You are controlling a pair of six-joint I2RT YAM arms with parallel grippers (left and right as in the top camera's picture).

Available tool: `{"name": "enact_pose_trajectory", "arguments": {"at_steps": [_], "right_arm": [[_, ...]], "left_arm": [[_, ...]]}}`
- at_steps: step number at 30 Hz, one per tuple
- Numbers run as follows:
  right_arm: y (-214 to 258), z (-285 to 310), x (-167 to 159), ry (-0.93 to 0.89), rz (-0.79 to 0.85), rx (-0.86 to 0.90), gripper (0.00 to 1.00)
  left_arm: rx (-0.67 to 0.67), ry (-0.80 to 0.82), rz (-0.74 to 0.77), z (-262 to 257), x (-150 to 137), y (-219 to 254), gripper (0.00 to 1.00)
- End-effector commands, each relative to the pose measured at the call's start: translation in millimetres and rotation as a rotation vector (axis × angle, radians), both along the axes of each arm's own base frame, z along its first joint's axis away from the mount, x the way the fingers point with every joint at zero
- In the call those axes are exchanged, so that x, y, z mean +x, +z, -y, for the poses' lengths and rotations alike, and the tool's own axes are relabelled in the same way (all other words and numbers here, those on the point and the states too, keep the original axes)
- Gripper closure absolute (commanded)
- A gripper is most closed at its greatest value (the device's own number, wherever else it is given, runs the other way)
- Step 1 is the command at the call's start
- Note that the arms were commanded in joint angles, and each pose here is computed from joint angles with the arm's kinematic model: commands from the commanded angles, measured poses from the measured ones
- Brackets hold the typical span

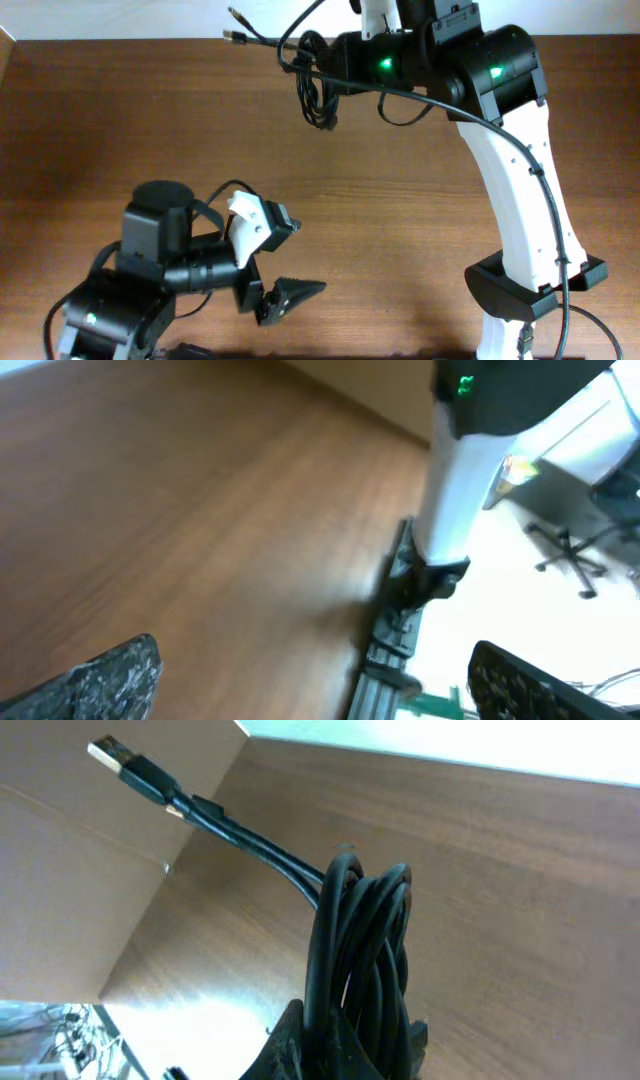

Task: Untangle cables
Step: 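Bring the lifted coil toward the left gripper and grasp it there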

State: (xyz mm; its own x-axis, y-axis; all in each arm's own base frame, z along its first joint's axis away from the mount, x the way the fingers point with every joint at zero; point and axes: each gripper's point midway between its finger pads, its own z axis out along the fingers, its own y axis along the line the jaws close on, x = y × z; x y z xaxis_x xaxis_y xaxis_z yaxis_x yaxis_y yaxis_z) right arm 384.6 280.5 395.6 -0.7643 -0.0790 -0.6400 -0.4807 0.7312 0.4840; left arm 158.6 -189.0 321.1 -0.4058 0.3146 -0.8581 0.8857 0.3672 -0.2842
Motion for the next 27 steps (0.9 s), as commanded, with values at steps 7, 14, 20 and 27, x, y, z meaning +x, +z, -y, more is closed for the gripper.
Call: {"name": "enact_pose_trajectory", "arguments": {"at_steps": [7,14,20,27], "right_arm": [[5.9,8.0,-21.2,0.109,0.067,-0.066,0.96],[5.4,15.8,-10.0,-0.145,-0.112,0.038,0.96],[30.7,15.7,16.2,-0.522,-0.378,0.393,0.96],[48.4,1.4,10.3,-0.37,-0.371,0.451,0.96]], "left_arm": [[0.134,0.329,-0.184,-4.0,76.3,-51.0,0.01],[0.124,0.555,-0.053,-23.3,121.0,-33.7,0.09],[0.099,0.726,0.124,-43.8,154.7,-3.8,0.12],[-0.089,0.651,0.281,-23.2,163.7,50.4,0.16]]}}
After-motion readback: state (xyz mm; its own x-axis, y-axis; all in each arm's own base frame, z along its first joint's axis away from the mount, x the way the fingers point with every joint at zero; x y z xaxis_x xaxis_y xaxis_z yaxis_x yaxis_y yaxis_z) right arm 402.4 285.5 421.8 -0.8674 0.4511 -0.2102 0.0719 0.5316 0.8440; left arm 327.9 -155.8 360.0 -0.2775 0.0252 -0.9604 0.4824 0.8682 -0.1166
